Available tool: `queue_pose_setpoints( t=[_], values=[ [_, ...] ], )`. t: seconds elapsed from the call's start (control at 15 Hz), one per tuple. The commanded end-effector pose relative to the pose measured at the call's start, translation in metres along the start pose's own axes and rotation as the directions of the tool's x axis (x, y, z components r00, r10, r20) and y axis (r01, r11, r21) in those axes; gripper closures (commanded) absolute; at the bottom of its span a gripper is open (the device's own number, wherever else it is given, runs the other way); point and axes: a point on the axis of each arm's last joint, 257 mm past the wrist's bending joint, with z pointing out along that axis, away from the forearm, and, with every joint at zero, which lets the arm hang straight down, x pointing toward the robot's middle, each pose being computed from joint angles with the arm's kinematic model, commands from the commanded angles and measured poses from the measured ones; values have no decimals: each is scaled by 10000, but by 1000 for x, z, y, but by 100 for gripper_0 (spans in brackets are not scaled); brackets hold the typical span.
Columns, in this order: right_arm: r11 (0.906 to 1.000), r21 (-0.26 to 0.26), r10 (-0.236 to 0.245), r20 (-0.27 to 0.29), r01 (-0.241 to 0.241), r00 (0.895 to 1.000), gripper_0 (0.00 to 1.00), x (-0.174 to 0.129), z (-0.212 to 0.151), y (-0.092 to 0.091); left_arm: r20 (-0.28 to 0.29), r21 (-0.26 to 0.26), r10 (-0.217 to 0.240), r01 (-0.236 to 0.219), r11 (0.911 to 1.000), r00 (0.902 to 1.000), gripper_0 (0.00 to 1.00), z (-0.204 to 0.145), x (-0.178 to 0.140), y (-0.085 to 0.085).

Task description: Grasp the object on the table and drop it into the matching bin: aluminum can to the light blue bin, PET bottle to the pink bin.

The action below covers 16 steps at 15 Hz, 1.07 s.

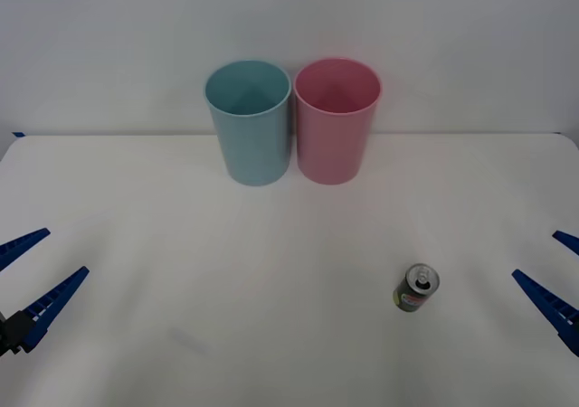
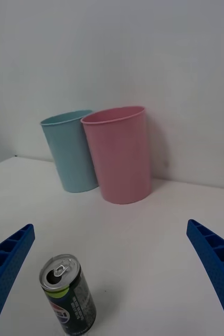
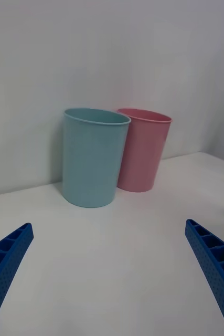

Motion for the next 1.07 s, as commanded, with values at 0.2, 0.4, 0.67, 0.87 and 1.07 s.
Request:
queue_pose_setpoints(
  t=[0.2,0.4,0.67,0.87,1.07],
  values=[
    [9995,-297,121,-829,-146,9965,0,27,-13,-1,1,0,1,-1,10000,10000,0,0,0,0],
    [9973,-712,53,-1357,-151,9907,0,43,-20,3,1,0,1,-1,10000,10000,0,0,0,0],
    [9952,-977,-290,-1969,98,9800,0,64,-22,8,1,0,1,-1,10000,10000,0,0,0,0],
    [9919,-1249,-501,-2096,240,9765,0,72,-18,16,1,0,1,-1,10000,10000,0,0,0,0],
    [9882,-1506,-621,-2200,290,9735,0,84,-12,24,1,0,1,-1,10000,10000,0,0,0,0]
  ],
)
